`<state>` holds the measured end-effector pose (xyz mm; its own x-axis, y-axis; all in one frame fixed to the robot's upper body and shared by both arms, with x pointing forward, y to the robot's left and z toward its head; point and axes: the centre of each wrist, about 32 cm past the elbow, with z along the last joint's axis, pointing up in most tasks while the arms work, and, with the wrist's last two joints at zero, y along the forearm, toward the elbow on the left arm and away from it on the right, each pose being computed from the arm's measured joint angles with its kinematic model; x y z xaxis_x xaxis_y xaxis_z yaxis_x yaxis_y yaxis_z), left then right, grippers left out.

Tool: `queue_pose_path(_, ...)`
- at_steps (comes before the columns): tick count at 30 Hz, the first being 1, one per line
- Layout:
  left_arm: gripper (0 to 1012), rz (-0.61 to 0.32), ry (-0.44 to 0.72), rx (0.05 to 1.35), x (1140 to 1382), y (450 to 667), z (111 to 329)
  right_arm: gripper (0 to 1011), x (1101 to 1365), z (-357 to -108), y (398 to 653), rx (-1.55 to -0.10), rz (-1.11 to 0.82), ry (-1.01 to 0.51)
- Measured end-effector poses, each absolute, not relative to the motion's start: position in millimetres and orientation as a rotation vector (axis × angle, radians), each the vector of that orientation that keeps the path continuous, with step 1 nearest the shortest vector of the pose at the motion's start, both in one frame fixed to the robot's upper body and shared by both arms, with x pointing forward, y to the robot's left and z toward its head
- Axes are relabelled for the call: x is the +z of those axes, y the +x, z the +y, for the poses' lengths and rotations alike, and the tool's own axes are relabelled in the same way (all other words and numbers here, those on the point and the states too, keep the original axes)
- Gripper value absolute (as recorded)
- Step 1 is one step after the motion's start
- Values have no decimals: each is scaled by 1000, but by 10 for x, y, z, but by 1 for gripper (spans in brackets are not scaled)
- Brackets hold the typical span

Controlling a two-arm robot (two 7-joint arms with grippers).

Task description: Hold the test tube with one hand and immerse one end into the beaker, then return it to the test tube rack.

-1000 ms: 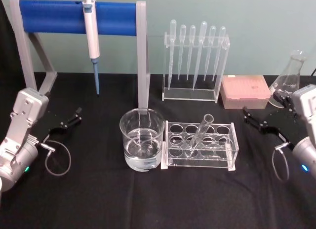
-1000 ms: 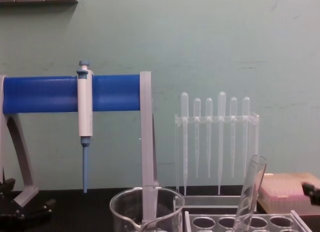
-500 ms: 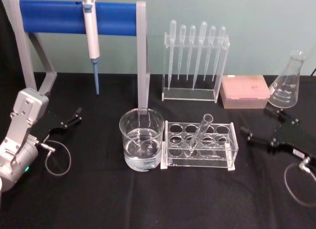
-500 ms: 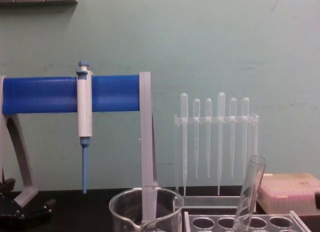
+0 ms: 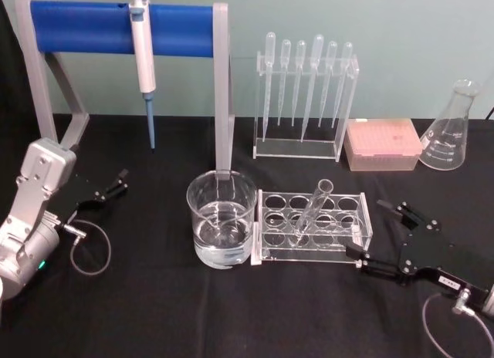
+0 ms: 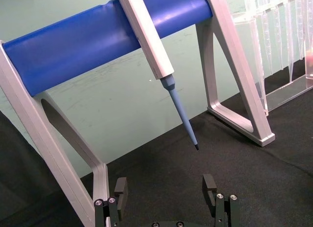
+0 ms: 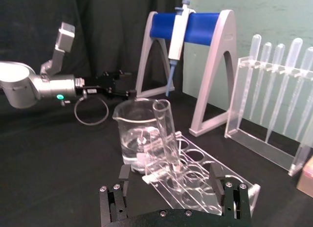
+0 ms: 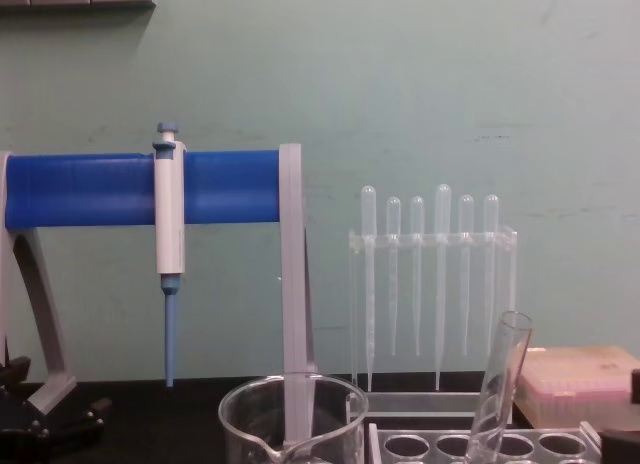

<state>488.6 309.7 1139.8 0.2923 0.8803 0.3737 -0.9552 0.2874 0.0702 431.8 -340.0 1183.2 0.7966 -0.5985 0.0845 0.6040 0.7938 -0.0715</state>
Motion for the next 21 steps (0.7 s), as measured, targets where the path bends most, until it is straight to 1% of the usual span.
queue_pose_path(12,1000,-285,304,1248,11398,4886,3097,1002,11794,-3150,4382,-638,-17,-49)
queue_pose_path(21,1000,-285,304,1248,11398,4886,3097,1002,11795,-2981,4468,-650,-48,-48)
